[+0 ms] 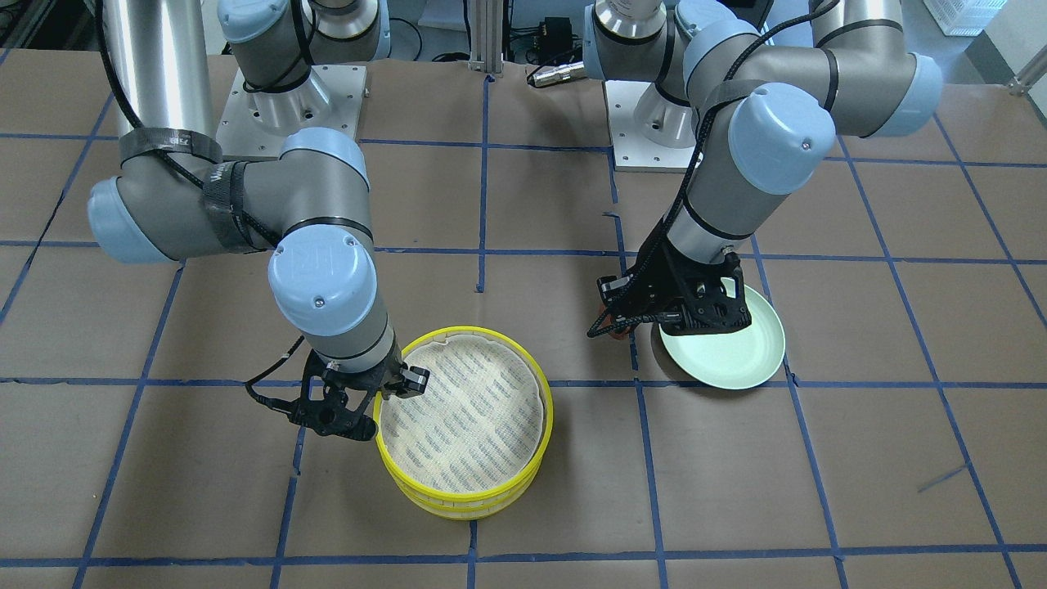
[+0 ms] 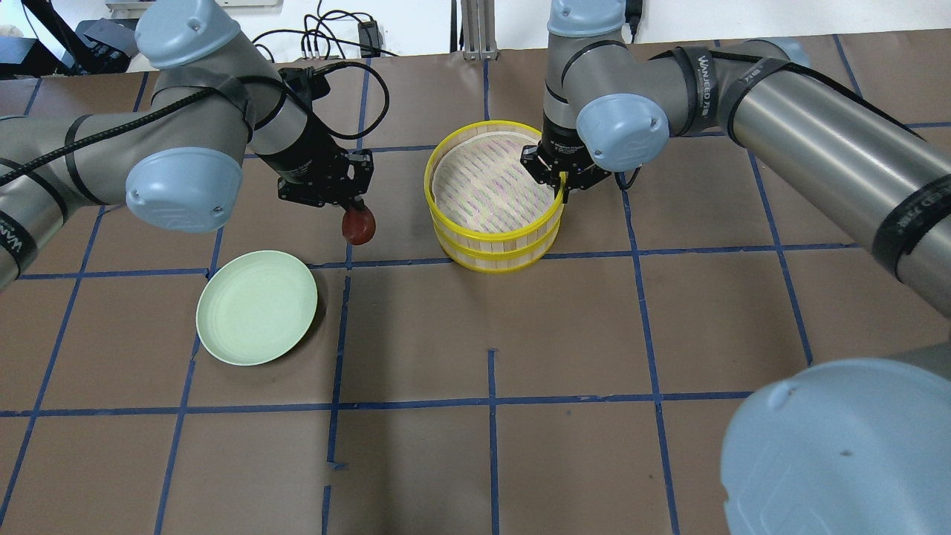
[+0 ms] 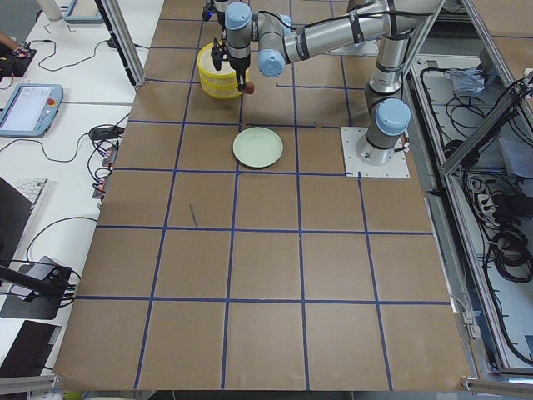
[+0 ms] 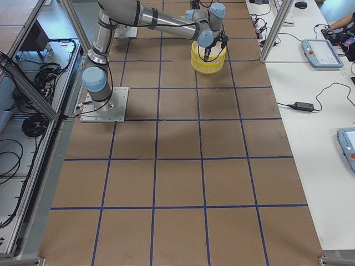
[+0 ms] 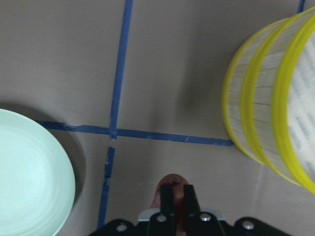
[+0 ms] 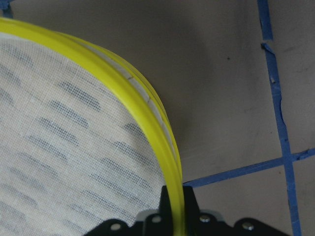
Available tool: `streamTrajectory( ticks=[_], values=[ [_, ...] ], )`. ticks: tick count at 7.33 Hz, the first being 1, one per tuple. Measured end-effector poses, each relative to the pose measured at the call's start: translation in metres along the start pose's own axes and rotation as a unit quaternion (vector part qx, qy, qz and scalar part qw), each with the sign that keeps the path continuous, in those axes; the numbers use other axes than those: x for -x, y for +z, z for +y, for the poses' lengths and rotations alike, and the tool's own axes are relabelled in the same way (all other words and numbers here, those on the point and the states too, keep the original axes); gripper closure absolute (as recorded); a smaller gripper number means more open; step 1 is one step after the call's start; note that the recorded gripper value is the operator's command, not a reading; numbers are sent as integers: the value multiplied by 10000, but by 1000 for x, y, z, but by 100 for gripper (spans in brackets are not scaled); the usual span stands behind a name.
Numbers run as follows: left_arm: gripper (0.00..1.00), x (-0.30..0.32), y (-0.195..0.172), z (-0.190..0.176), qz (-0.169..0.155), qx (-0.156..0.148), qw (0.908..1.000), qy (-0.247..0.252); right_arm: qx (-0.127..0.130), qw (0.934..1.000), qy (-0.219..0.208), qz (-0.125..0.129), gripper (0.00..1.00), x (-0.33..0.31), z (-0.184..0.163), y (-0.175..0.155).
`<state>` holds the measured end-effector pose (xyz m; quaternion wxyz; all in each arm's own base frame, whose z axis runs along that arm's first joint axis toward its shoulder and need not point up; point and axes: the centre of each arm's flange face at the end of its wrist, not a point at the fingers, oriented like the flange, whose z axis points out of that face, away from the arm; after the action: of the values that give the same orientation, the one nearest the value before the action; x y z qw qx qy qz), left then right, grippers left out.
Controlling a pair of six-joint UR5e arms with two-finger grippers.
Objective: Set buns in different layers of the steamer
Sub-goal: 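Place the reddish-brown bun on the top tier while the right gripper rises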
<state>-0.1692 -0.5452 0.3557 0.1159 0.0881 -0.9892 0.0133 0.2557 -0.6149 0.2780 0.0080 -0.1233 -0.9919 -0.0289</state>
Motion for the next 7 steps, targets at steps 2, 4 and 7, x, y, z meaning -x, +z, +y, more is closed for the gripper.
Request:
streamTrajectory(
  ticks=[2,4,7],
  values=[
    [98,-13,4,-4,537,65,9980,-315,3,10000,10,-3,0,0,1,1],
    [98,-23,16,-16,1068,4,9925,-589,-82,9999,48,-80,0,-6,-4,-12],
    [0,-48,41,-31,1816,-99,9797,-837,-241,9988,-202,-383,0,-88,-25,-91]
  ],
)
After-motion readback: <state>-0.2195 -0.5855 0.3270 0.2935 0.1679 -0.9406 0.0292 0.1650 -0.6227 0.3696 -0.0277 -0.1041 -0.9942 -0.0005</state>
